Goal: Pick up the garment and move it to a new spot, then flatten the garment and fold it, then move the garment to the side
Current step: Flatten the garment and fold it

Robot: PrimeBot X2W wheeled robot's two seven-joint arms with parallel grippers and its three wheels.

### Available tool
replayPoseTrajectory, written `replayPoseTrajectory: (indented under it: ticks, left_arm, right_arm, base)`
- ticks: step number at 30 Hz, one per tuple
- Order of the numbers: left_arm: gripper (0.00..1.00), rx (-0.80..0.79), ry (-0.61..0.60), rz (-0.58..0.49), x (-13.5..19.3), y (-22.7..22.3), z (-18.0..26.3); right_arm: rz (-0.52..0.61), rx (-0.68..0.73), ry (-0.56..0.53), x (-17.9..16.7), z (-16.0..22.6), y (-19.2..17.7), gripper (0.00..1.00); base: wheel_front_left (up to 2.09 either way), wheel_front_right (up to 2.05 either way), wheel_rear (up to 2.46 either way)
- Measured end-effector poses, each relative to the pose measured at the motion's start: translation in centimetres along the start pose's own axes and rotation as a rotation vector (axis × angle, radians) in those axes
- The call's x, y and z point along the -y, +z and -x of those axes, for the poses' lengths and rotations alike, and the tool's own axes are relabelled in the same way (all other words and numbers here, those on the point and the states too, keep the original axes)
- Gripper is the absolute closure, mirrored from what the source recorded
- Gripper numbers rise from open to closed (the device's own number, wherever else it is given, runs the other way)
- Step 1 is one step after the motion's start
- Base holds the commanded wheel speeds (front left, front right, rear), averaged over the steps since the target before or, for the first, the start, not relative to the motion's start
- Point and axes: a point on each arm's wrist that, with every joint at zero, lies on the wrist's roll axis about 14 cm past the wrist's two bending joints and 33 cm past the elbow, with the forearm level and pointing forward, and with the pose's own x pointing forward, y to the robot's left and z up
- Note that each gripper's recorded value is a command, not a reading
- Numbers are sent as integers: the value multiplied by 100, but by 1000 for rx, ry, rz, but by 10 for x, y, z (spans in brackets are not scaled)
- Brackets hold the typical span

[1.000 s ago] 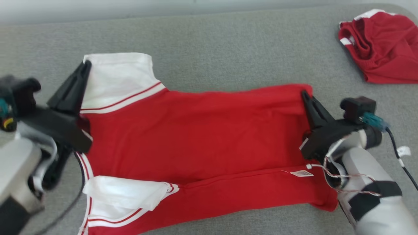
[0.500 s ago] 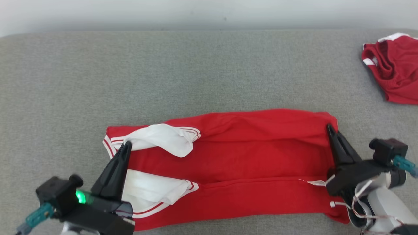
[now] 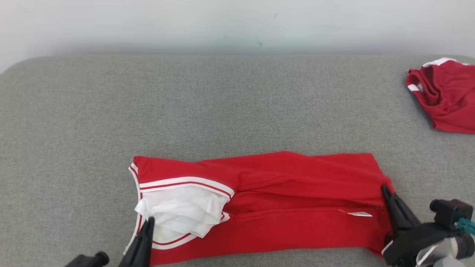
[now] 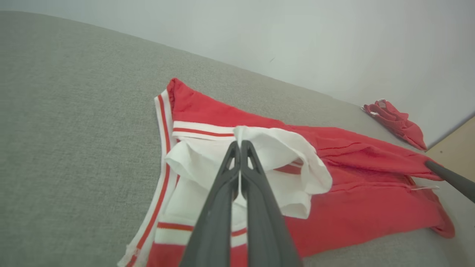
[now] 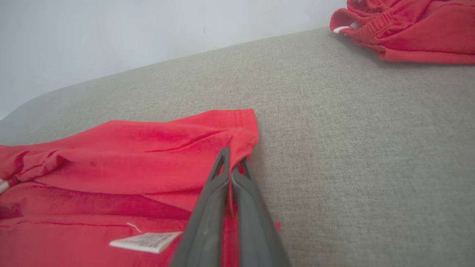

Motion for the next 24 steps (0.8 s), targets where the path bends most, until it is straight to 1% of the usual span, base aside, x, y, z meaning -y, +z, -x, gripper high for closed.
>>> replayPoseTrajectory:
  ticks: [3,4,5,7,10,15,16,20,24]
  left_arm:
    - [100,-7,23,10,-4,-6,4]
    - [100,-16,31,-12,-7,-9,5]
    - [61,-16,38,-46,-11,-9,6]
    - [0,-13,60,-90,-17,-8,7]
    - [0,7,80,-105,-19,-5,7]
    - [0,49,118,-184,-26,7,11]
    - [0,63,128,-185,-27,10,11]
    - [0,127,160,-231,-29,27,12]
    - [0,156,185,-277,-32,35,14]
  right_arm:
    - [1,-18,-3,-1,5,-5,100]
    - [-1,-24,-1,-3,7,-7,92]
    - [1,-28,1,-4,8,-8,61]
    - [2,-20,4,-7,9,-6,0]
    - [3,-9,2,-7,11,-4,0]
    - [7,2,-6,-5,17,-1,0]
    - [9,5,-6,-5,17,0,0]
    - [34,-6,-21,1,16,0,0]
    - [45,-37,-27,1,7,-3,0]
  base:
    - [0,0,0]
    - [0,0,0]
    - [0,0,0]
    - [0,0,0]
    - [0,0,0]
    - [0,0,0]
    - [0,0,0]
    - [0,0,0]
    - [0,0,0]
